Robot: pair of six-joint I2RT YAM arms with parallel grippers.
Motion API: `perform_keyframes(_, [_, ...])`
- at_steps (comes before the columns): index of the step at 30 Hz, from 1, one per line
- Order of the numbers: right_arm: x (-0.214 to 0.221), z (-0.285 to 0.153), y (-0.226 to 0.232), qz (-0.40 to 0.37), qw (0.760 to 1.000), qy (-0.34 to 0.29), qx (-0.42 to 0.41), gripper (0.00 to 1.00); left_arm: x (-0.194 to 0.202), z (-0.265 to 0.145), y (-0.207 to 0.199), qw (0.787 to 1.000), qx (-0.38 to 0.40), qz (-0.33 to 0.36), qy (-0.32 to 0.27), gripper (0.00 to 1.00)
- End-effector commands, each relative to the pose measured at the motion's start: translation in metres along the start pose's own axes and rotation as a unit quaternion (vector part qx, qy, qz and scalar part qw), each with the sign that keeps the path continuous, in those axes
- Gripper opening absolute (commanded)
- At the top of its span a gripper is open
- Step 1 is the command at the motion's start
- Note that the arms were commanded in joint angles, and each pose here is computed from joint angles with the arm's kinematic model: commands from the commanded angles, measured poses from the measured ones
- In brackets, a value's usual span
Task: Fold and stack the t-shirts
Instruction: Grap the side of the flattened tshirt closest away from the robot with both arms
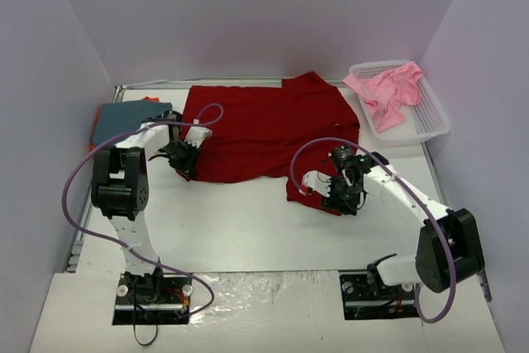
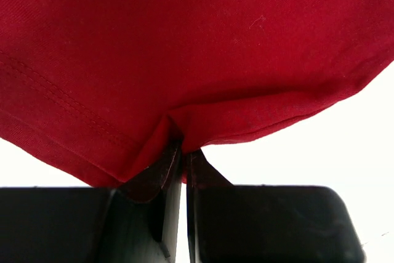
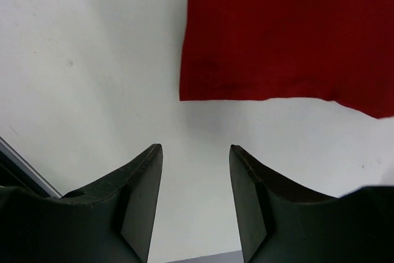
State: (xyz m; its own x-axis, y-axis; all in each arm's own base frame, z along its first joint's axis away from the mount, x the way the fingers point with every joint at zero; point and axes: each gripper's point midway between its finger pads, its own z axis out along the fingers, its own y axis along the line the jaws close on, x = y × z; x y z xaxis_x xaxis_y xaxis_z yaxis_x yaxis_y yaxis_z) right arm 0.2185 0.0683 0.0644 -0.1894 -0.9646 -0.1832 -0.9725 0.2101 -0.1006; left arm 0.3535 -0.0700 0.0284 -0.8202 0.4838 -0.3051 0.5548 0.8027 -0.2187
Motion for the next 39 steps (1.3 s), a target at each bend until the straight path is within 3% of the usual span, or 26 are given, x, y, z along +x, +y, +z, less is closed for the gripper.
perform_keyframes(1, [0.010,0.010,0.015,-0.014,0.999,0.035,-0.030,0.44,0.006,0.000,-0.008,1.000,0.027,-0.010,0.010,0.02])
perform_keyframes(24, [0.011,0.075,0.013,0.036,0.994,0.092,-0.057,0.49,0.013,0.002,0.002,1.000,0.014,-0.019,0.005,0.02])
perform_keyframes(30, [0.019,0.083,0.007,0.052,0.992,0.113,-0.032,0.31,0.015,0.002,0.001,1.000,0.014,-0.016,0.006,0.02])
perform_keyframes(33, [0.023,0.088,0.001,0.068,0.990,0.124,-0.014,0.02,0.016,0.001,0.001,1.000,0.013,-0.015,0.004,0.02])
perform_keyframes(39, [0.015,0.079,-0.019,0.101,0.987,0.123,0.022,0.00,0.005,-0.011,0.001,1.000,0.000,-0.010,-0.016,0.02])
